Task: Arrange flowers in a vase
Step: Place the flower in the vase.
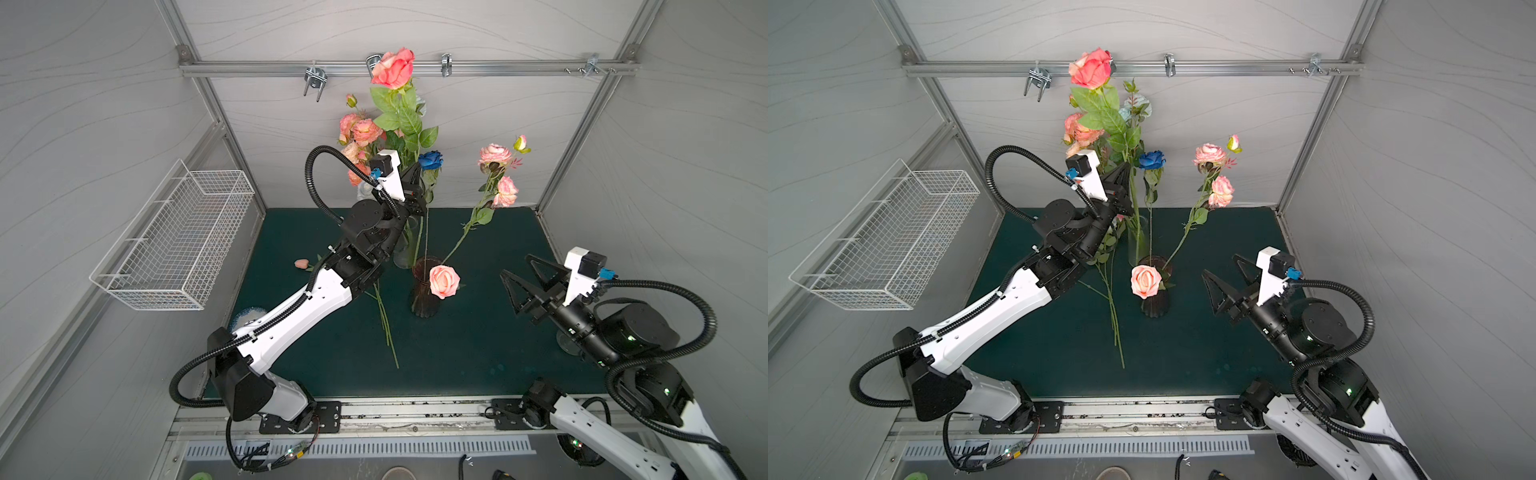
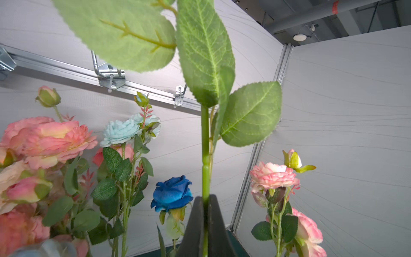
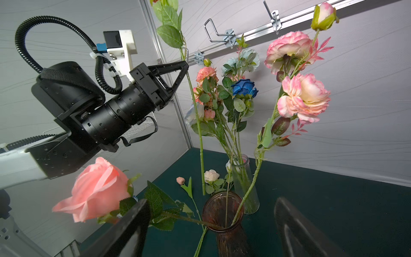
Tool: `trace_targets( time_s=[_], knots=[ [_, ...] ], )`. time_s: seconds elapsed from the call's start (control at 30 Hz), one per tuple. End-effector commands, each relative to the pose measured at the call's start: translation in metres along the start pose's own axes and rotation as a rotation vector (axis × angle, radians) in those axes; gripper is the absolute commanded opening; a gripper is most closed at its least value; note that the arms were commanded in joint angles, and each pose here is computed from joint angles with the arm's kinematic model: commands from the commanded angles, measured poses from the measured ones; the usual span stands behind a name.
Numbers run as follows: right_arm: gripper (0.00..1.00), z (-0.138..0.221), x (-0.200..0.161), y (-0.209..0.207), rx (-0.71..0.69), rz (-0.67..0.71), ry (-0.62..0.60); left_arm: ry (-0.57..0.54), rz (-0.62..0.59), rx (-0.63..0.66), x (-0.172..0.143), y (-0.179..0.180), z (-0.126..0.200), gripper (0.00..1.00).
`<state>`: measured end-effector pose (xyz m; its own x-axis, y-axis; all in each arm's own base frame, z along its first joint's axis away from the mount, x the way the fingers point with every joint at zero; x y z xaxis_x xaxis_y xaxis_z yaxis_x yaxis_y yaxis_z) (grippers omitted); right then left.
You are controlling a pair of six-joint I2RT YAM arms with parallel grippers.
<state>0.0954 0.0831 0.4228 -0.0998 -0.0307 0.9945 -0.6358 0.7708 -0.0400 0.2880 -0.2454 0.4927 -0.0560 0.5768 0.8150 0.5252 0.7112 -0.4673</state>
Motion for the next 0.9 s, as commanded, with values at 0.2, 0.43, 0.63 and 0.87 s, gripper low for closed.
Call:
trace_targets(
  time_s=[0.2, 0.43, 0.63, 0.87],
  knots=[
    [0.89, -0.005, 0.004, -0.001, -0.011, 0.040, 0.009, -0.039, 0.039, -0.080, -0.024, 0.003, -0.015, 0.00],
    [0.89, -0.007, -0.002, 0.000, -0.008, 0.039, 0.024, 0.060, 0.066, -0.047, -0.068, 0.026, 0.000, 0.00],
    [0.89, -0.010, -0.009, 0.001, 0.000, 0.022, 0.030, 0.143, 0.056, 0.061, -0.086, 0.043, 0.031, 0.24],
    [0.92, -0.011, -0.015, 0.003, 0.011, -0.019, 0.049, 0.213, 0.099, 0.177, -0.070, 0.048, 0.069, 0.48]
  ],
)
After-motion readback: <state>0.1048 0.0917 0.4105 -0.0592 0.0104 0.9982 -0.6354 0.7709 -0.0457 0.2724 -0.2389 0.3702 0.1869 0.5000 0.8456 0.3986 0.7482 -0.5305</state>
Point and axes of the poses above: each gripper's point midway between its finger pads, its own z axis back along the fingers, its own y axis along the line the jaws close on, x = y × z, the point moved 9 cm from there along z, back along the fingers, and after that the axes turned 15 degrees about z, right-handed, at the moved point
